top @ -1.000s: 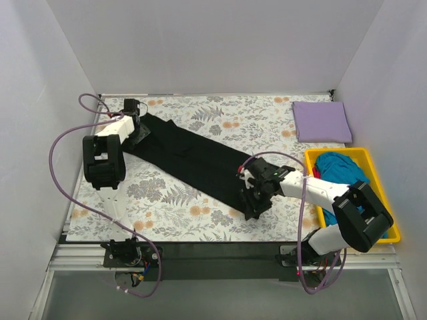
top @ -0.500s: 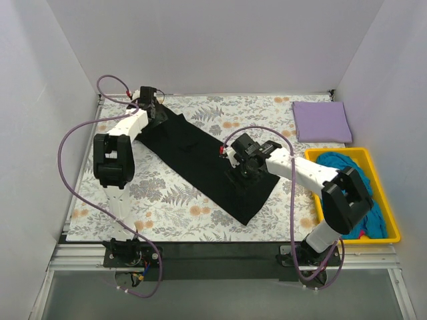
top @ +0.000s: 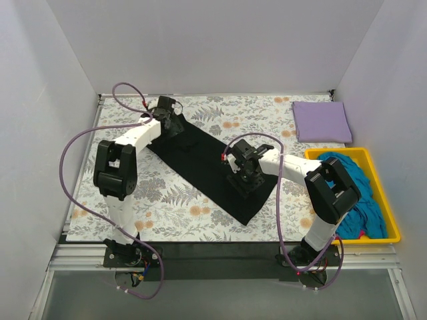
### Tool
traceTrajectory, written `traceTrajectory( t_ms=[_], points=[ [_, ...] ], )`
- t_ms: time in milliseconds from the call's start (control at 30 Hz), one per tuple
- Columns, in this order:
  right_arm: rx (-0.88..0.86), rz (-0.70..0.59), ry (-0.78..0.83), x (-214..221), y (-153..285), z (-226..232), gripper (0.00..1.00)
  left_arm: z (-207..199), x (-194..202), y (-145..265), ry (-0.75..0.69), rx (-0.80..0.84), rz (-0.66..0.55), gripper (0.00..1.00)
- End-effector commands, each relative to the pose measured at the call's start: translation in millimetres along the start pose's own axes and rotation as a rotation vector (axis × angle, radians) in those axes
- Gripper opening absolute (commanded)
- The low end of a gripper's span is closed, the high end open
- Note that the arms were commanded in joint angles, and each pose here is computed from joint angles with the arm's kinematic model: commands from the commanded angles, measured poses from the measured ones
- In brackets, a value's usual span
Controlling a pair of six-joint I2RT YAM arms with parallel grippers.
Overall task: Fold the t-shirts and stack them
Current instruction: Fold the tshirt
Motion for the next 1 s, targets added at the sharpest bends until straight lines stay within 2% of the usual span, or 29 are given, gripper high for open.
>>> traceTrajectory(
  t_ms=[0,200,300,400,533,567,700,800,967],
  points=[
    [-0.024,0.052,-0.027,15,-10,1,0.64,-5,29,-19,-0.018,-0.007,0.111,0.73],
    [-0.132,0.134,-0.026,38,-15,24,0.64,-15,47,-47,-0.093,-0.023,0.162,0.73],
    [-0.231,0.178,0.026,46,-16,55,0.64,-21,53,-59,-0.135,-0.027,0.175,0.72],
    [-0.305,0.226,0.163,50,-17,99,0.64,-35,55,-71,-0.199,-0.006,0.173,0.72],
    [-0.372,0.268,0.281,43,-23,135,0.64,-70,53,-79,-0.33,0.095,0.151,0.73],
    [-0.374,0.245,0.308,36,-20,144,0.64,-77,56,-81,-0.352,0.109,0.147,0.73],
    [-0.335,0.27,0.337,34,-22,152,0.64,-106,71,-82,-0.44,0.149,0.127,0.74],
    [-0.316,0.241,0.344,30,-17,152,0.64,-111,65,-74,-0.421,0.165,0.101,0.77],
    [-0.277,0.021,0.366,-2,27,155,0.64,-119,31,-45,-0.391,0.202,-0.034,0.81]
  ],
)
Point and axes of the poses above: each gripper's point midway between its finger pads, its own y axis back along the fingers, its own z axis along the line the jaws close on, x = y × z, the point moved 9 cm from there along y, back along the fingers, and after that the axes turned 10 degrees about -y, right-handed, at the moved point
